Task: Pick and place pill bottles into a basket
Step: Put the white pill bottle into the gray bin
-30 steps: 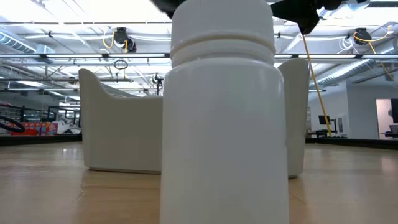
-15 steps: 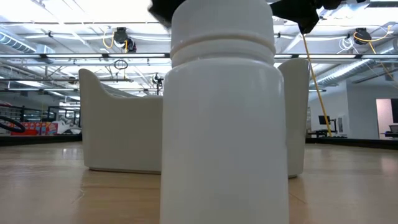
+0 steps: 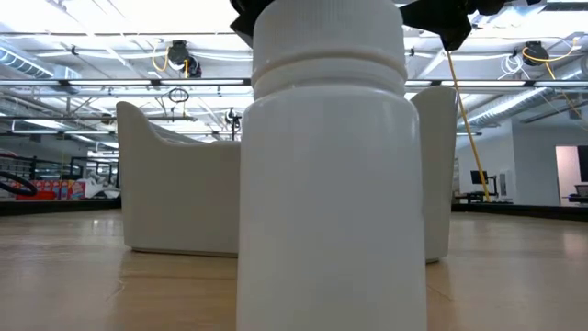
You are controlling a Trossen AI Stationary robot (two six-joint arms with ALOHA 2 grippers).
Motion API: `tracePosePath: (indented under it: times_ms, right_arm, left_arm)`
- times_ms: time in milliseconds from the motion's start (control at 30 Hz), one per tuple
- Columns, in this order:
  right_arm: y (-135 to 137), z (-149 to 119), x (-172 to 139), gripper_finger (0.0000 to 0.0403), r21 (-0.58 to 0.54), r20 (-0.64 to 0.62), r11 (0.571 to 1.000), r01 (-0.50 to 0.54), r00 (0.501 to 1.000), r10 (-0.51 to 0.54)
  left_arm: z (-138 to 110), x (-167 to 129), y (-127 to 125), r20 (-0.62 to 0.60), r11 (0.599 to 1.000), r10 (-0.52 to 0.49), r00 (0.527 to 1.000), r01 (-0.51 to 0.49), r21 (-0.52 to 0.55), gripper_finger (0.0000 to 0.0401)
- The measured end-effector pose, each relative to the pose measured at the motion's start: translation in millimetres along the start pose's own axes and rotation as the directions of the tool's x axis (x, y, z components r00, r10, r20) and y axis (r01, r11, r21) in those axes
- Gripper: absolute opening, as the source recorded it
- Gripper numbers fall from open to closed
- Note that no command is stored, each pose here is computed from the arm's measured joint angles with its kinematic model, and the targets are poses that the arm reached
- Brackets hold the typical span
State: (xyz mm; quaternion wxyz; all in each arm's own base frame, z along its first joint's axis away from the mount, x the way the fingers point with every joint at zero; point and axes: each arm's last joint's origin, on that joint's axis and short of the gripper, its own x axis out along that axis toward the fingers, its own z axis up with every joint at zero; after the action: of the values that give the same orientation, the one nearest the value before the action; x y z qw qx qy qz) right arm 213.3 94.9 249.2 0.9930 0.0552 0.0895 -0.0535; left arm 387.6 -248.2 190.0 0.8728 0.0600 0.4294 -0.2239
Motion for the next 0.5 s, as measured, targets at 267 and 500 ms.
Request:
tracePosePath:
  times_ms: [267, 500]
  right_arm:
    - [0.1, 0.4, 0.0, 0.0221, 0.003, 0.003, 1.0, -0.001, 1.0, 0.001]
    - [0.1, 0.2, 0.0, 0.0221, 0.002, 0.002, 1.0, -0.001, 1.0, 0.001]
  left_arm:
    - [-1.9, 6.4, 0.1, -0.002, 1.0, -0.005, 1.0, 0.005, 0.004, 0.0265]
    - [-4.0, 11.8, 1.2, -0.01, 0.999, -0.03, 0.999, 0.03, 0.01, 0.0246]
